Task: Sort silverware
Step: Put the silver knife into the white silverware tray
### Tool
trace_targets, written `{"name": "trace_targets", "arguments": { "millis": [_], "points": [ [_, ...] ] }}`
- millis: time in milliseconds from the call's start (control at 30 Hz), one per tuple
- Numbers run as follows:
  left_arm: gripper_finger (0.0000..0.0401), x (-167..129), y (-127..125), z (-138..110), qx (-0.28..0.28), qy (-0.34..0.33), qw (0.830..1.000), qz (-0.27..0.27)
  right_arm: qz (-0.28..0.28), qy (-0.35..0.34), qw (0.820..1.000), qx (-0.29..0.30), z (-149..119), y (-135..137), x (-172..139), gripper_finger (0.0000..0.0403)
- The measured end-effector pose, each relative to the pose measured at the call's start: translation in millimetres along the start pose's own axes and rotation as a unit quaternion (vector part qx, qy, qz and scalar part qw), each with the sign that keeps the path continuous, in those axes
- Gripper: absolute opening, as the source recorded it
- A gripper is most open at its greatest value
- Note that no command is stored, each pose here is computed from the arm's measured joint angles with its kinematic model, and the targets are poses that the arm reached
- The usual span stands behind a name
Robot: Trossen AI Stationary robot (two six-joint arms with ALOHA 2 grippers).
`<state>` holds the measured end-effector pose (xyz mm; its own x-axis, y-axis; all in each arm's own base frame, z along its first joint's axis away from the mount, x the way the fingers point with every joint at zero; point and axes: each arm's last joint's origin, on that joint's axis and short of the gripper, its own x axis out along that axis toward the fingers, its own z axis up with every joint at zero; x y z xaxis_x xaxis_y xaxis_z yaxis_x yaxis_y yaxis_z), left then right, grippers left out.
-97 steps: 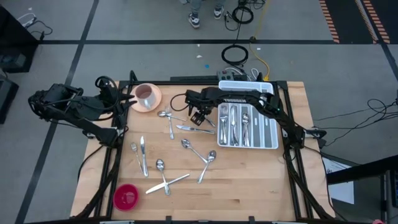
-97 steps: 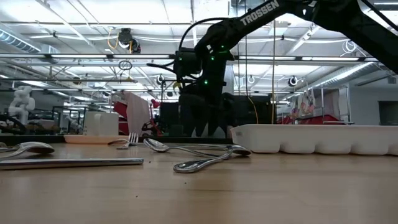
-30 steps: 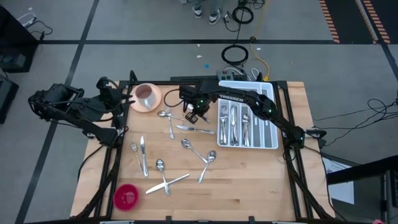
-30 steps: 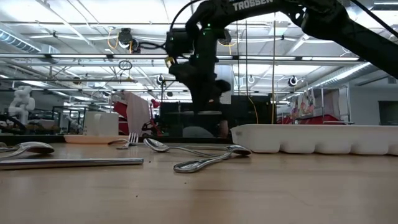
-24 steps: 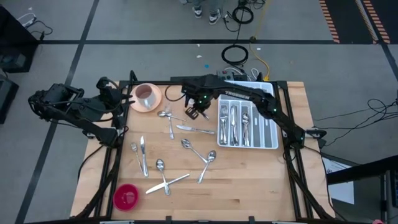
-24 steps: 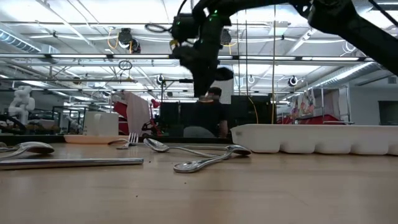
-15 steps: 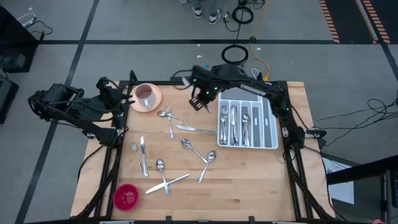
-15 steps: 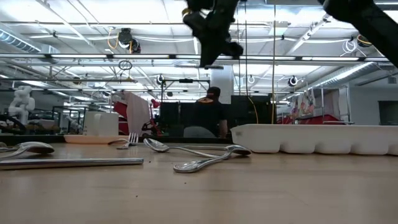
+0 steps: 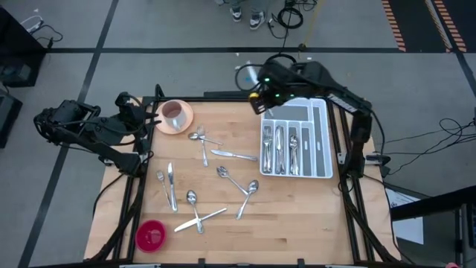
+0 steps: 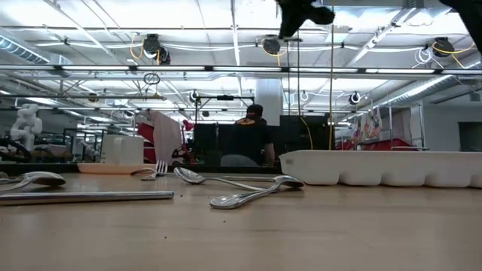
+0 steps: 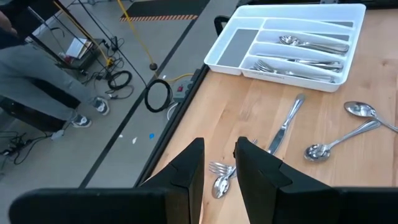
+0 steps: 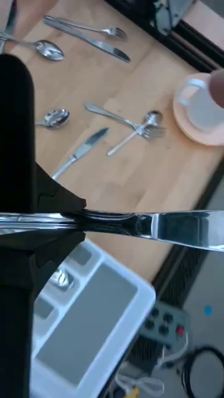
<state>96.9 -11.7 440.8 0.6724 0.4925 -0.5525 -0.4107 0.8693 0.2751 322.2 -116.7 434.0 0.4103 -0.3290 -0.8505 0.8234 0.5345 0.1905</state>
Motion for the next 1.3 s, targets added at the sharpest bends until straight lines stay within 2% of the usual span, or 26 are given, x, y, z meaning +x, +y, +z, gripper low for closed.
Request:
{"name": "trace_targets", "arguments": {
  "millis": [200,367,700,1300],
  "points": [
    [0.0096,0,0,0,-0.001,-0.001,1.000,0.000,-0.031,-0.021,0.998,0.041,-7,-17,-29,0.0000],
    [0.0096,0,0,0,-0.003,-0.001,1.000,0.000,-0.024,-0.046,0.997,0.060,-9,-25,-46,0.0000],
    [0.0096,0,0,0,-0.005,0.000,1.000,-0.005,-0.025,-0.055,0.995,0.078,-4,-39,-53,0.0000],
    [0.0096,0,0,0,0.000,0.001,1.000,-0.006,0.020,-0.112,0.993,0.027,-26,-63,-114,0.0000]
  ]
}}
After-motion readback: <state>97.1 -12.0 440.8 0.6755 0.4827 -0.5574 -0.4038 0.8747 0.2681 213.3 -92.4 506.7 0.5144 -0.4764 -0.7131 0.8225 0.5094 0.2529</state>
